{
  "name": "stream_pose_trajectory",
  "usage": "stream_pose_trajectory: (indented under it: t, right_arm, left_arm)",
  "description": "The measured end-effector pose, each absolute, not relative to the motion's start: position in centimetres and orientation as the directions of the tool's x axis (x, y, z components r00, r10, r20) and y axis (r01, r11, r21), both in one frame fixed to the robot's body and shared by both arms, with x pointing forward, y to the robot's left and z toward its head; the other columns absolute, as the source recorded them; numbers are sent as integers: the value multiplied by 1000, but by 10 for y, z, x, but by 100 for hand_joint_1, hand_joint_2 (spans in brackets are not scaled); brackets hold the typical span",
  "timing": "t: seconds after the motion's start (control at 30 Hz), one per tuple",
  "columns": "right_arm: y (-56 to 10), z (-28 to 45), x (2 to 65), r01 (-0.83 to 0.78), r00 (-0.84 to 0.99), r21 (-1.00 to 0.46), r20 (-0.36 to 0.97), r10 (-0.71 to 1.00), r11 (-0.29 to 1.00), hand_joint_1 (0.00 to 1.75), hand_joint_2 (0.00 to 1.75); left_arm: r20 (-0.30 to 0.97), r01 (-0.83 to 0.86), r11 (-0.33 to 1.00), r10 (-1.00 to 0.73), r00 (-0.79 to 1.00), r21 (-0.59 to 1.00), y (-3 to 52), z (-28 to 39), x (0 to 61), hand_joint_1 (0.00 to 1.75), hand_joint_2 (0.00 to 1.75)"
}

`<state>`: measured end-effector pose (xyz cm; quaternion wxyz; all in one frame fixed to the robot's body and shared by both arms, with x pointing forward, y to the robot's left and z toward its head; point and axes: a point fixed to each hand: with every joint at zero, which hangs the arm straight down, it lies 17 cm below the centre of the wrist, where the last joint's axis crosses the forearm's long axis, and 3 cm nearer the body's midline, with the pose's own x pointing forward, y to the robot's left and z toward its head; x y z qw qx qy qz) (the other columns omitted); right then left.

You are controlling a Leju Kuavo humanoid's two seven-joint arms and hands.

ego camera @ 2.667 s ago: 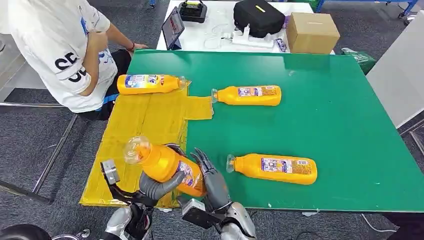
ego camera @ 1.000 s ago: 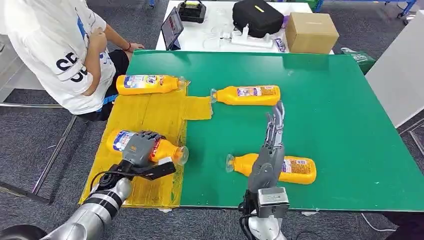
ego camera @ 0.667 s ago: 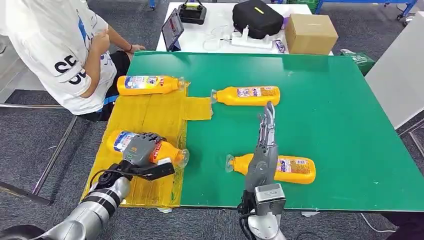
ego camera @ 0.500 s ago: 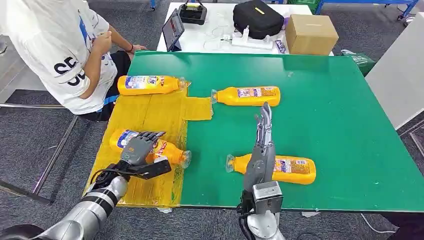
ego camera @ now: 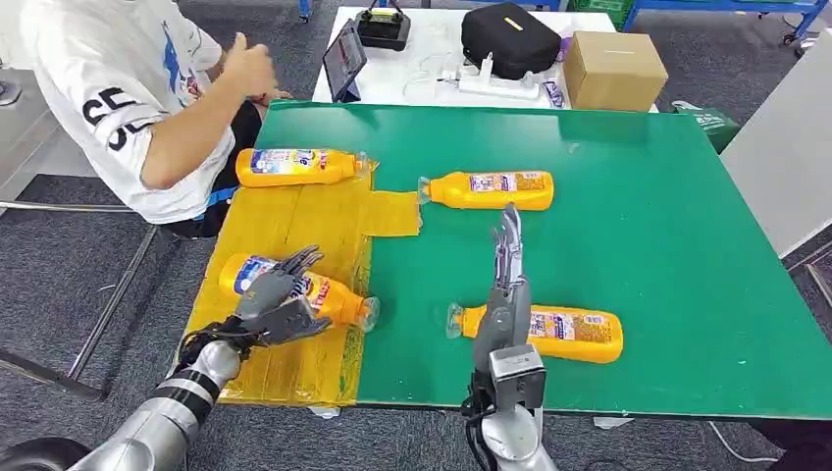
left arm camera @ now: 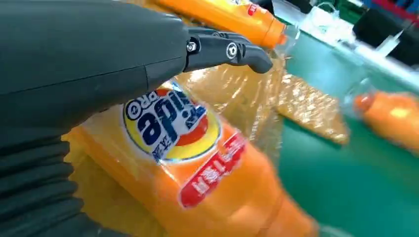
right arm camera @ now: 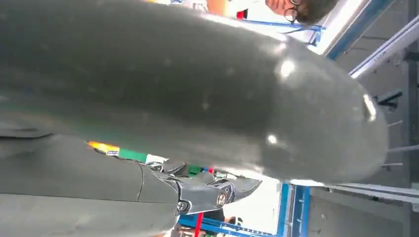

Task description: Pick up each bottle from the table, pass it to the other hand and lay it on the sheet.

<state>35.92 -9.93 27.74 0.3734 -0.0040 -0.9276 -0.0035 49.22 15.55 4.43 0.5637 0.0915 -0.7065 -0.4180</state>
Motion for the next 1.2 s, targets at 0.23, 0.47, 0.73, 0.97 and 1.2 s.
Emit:
stream_pose_trajectory:
  t: [0.23,0.47,0.73,0.97,1.2]
  right_arm:
    - [-83,259,365,-10,-691,-98,720,64,995,0,175]
    - [-66,209,387,-28,-575,-384,761,299,923,0,175]
    - [-122,130,426,-53,-376,-732,645,665,680,0,175]
    - [-205,89,441,-98,-239,-844,534,811,527,0,175]
    - [-242,68,438,-159,-170,-857,513,841,490,0,175]
  left_arm:
    - [893,115,927,-303,-334,358,176,104,492,0,175]
    - [846,-288,954,-217,-487,79,247,189,474,0,175]
    - [749,-509,860,-311,-584,-39,293,255,419,0,175]
    - [753,-477,879,-310,-580,-7,279,245,403,0,175]
    - [767,-427,903,-303,-566,42,261,231,408,0,175]
